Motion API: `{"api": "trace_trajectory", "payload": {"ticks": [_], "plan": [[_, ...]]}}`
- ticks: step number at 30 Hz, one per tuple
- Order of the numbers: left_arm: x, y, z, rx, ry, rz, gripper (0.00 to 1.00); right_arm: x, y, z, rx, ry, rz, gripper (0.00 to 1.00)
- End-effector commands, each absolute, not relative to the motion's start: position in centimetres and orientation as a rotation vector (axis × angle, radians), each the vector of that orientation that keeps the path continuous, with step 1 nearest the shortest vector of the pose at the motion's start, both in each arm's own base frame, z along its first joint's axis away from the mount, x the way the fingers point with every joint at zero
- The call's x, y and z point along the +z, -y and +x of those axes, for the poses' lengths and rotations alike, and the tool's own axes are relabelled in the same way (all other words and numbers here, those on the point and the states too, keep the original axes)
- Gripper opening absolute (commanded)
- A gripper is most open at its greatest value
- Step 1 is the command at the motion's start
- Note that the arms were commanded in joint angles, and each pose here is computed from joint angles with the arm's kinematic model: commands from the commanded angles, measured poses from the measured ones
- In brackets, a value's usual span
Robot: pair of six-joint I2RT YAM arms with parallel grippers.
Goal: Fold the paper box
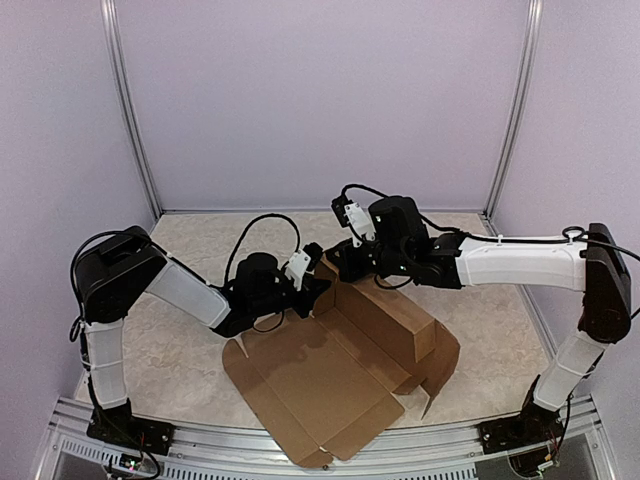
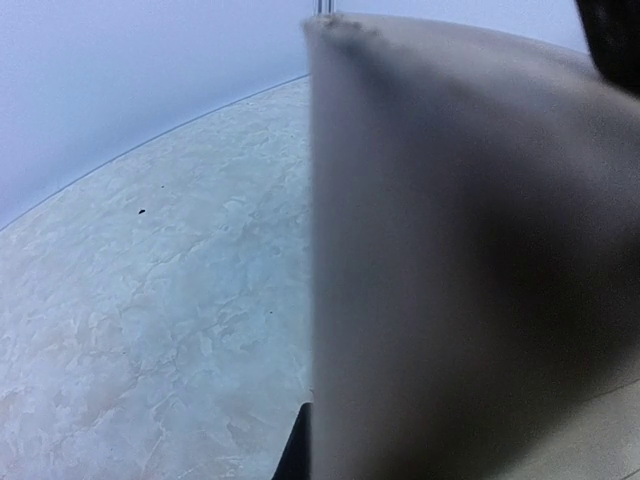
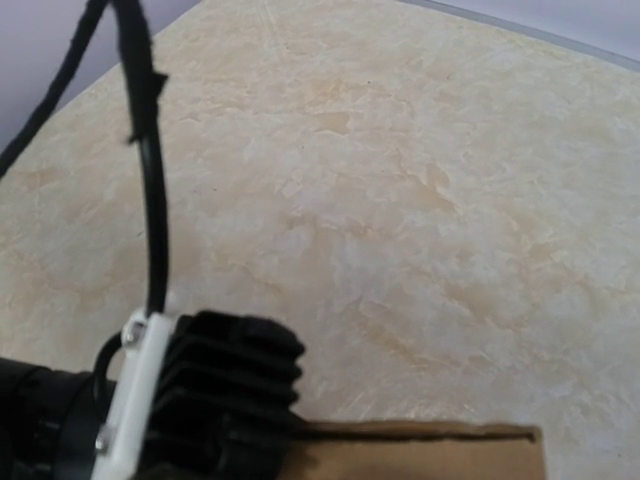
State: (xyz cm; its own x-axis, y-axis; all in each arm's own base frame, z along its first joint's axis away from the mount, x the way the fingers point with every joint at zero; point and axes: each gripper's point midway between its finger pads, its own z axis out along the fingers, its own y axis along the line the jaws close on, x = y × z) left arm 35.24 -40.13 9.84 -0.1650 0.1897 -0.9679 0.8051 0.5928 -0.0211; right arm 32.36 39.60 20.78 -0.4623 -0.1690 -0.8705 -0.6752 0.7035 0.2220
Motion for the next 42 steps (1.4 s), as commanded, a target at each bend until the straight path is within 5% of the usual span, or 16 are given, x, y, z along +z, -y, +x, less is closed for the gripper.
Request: {"api": "trace_trajectory", "payload": {"ticks": [1,10,16,26,42], "plan": [[11.3,40.1,35.7,-0.683,-1.656,0.811,0.0,16.7,-38.4,31.1,0.648,-2.124,-0.692,0.0],[11.4,39.0,36.4,-0.612,-1.693,0.77,0.0,18.6,-38.2,31.3,0.648,-2.099,-0.668,0.02],[11.8,37.2,37.8,-0.546,-1.754,0.652,0.0,20.9,-36.6,31.1,0.593,-2.076,-0.655,0.31],[10.3,34.8,40.5,-0.68,-1.936,0.409,0.0,24.7,-30.5,29.7,0.419,-2.027,-0.594,0.62],[10.8,28.0,40.0,-0.415,-1.98,0.184,0.0,27.8,-21.7,26.9,0.213,-2.008,-0.457,0.77]]}}
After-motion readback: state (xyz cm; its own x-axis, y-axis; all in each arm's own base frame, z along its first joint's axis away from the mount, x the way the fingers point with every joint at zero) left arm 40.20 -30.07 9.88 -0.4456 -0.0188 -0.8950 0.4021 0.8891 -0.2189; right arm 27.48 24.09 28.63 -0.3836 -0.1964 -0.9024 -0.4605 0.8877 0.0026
